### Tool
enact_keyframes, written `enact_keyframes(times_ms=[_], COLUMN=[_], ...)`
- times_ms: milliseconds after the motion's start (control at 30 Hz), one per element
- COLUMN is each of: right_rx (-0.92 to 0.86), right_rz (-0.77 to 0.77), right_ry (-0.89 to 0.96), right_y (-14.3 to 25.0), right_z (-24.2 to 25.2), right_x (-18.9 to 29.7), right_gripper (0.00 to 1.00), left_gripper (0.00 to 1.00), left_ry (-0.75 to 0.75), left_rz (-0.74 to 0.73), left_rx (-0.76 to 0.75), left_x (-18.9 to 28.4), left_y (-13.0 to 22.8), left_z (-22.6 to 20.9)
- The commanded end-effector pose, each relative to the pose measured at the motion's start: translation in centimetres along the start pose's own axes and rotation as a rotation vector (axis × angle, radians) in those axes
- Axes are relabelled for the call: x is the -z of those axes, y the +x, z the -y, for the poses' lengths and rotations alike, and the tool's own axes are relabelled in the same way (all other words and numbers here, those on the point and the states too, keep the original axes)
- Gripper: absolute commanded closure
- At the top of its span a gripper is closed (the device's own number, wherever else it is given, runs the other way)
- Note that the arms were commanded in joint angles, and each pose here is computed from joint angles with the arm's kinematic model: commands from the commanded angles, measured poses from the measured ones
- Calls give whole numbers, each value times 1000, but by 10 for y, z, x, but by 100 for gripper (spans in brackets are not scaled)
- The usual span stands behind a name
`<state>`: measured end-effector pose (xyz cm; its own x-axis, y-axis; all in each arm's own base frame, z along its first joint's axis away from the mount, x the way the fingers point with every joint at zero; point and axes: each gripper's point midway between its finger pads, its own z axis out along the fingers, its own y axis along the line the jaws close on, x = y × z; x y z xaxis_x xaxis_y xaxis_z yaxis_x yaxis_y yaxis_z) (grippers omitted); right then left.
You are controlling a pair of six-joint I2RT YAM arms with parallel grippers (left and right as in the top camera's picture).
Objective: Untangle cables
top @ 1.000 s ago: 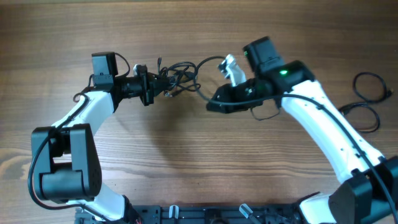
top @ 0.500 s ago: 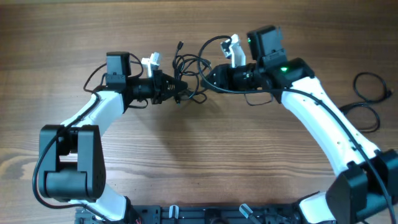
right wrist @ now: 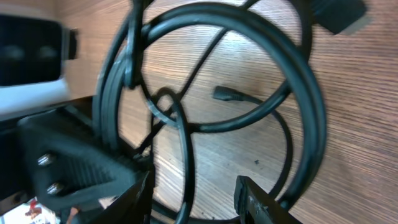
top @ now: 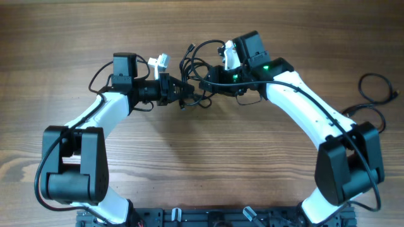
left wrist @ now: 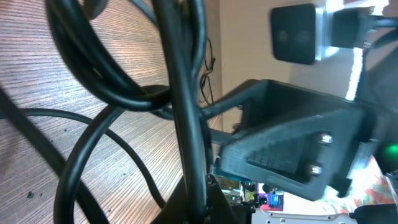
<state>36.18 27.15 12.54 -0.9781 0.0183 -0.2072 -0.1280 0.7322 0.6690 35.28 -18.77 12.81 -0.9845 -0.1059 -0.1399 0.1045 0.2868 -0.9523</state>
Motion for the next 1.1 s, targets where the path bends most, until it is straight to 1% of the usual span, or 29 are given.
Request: enact_keyframes(times_ms=[0, 167, 267, 300, 467, 567, 633, 733, 800, 867, 933, 1000, 1067], right_rx=[-59, -61, -149, -177, -184, -180, -180, -173, -135, -114, -26, 54, 84], right_rz=[-19, -45, -88, -93, -101, -100, -100, -95, -111, -116, -97, -53, -1], right_ry=[56, -8, -82, -84, -79, -79, -79, -81, -100, -115, -155, -176, -161], right_y=[4, 7, 12, 13, 15, 15, 15, 14, 16, 18, 16, 13, 9], right_z=[20, 8, -6, -6, -5, -5, -5, -5, -7, -11, -25, -41, -48], right_x=[-20, -23, -22, -22, -22, -22, -22, -22, -20, -16, -3, 17, 32], right_gripper=[55, 57, 57, 61, 83, 92, 96, 96, 96, 96, 96, 96, 96], left_gripper=[96, 96, 96, 96, 96, 96, 96, 96, 96, 96, 96, 96, 96], left_ry=[34, 34, 34, 34, 34, 34, 34, 34, 33, 18, -139, -295, -343], left_rz=[-17, -16, -17, -17, -17, -17, -17, -17, -17, -10, 72, 143, 161], left_rx=[-45, -45, -45, -45, -45, -44, -44, -44, -34, 0, 163, 315, 360], left_x=[0, 0, 0, 0, 0, 0, 0, 0, 0, 1, 3, 11, 15], left_y=[1, 1, 1, 1, 1, 1, 1, 1, 1, 0, -8, -8, -6], left_z=[10, 10, 10, 10, 10, 10, 10, 10, 9, 7, -23, -55, -64])
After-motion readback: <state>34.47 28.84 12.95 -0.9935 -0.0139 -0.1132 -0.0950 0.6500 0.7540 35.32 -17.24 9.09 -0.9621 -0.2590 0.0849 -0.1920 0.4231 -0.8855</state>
